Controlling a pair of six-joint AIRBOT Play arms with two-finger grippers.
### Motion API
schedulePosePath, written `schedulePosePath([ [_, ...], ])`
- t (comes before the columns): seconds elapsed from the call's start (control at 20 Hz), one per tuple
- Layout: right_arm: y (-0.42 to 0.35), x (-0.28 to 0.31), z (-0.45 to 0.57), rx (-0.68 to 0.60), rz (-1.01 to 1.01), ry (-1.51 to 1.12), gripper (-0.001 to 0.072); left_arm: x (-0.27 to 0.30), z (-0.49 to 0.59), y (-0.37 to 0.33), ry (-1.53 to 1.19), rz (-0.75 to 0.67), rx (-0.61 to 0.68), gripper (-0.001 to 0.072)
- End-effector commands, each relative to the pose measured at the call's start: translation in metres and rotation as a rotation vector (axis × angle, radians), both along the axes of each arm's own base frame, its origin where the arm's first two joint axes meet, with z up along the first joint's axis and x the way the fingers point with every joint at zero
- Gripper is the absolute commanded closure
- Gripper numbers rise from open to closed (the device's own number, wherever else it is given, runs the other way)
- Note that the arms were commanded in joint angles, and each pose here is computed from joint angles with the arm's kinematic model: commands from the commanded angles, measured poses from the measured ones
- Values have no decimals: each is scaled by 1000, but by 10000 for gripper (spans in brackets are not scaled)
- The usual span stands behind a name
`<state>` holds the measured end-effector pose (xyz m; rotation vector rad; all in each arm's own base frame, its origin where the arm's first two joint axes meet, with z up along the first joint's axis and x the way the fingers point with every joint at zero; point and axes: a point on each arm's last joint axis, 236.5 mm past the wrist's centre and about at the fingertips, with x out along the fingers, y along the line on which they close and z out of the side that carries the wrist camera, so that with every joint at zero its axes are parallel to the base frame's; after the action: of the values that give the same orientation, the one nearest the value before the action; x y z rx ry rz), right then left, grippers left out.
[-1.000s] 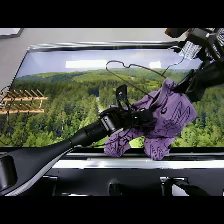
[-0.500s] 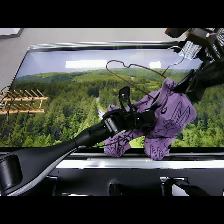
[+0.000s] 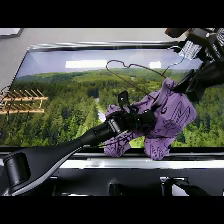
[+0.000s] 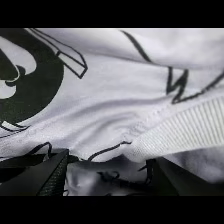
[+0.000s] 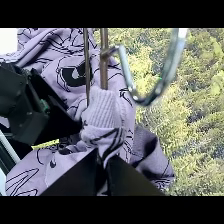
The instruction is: Fold the clothes and pants, and hang the long-sleeved shirts on hangers.
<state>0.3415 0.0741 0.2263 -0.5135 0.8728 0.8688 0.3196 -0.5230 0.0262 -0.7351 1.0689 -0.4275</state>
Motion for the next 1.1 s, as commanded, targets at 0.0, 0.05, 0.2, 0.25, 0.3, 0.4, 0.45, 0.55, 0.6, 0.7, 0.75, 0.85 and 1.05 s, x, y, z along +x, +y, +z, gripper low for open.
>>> schedulePosePath([
  [0.0, 0, 0, 0, 0, 0, -1, 669, 6, -1, -8, 30, 36, -33, 159],
  [0.05, 0, 0, 0, 0, 0, -1, 669, 7, -1, -10, 47, 54, -46, 165],
  [0.2, 0, 0, 0, 0, 0, -1, 668, 12, -11, -7, 66, 74, -40, 292],
  [0.25, 0, 0, 0, 0, 0, -1, 668, 13, -13, -6, 68, 77, -38, 372],
  [0.3, 0, 0, 0, 0, 1, -1, 668, 16, -14, -4, 68, 81, -37, 471],
  [0.4, 0, 0, 0, 0, 1, -1, 668, 20, -14, -2, 67, 88, -36, 625],
  [0.45, 0, 0, 0, 0, 1, -1, 668, 23, -14, 0, 68, 94, -36, 680],
  [0.55, 0, 0, 0, 0, 1, -1, 668, 27, -14, 3, 66, 102, -36, 680],
  [0.6, 0, 0, 0, 0, 1, 0, 668, 30, -13, 5, 65, 108, -37, 680],
  [0.7, 0, -1, 0, -1, 2, 3, 669, 36, -7, 10, 62, 119, -42, 681],
  [0.75, 0, -2, -1, -3, 4, 8, 669, 38, -2, 13, 50, 115, -39, 682],
  [0.85, -3, -5, -3, -15, 2, 21, 669, 40, 3, 29, 27, 92, 33, 684],
  [1.05, -6, -4, -4, -22, -21, 30, 669, 36, 20, 45, -52, -7, 127, 684],
])
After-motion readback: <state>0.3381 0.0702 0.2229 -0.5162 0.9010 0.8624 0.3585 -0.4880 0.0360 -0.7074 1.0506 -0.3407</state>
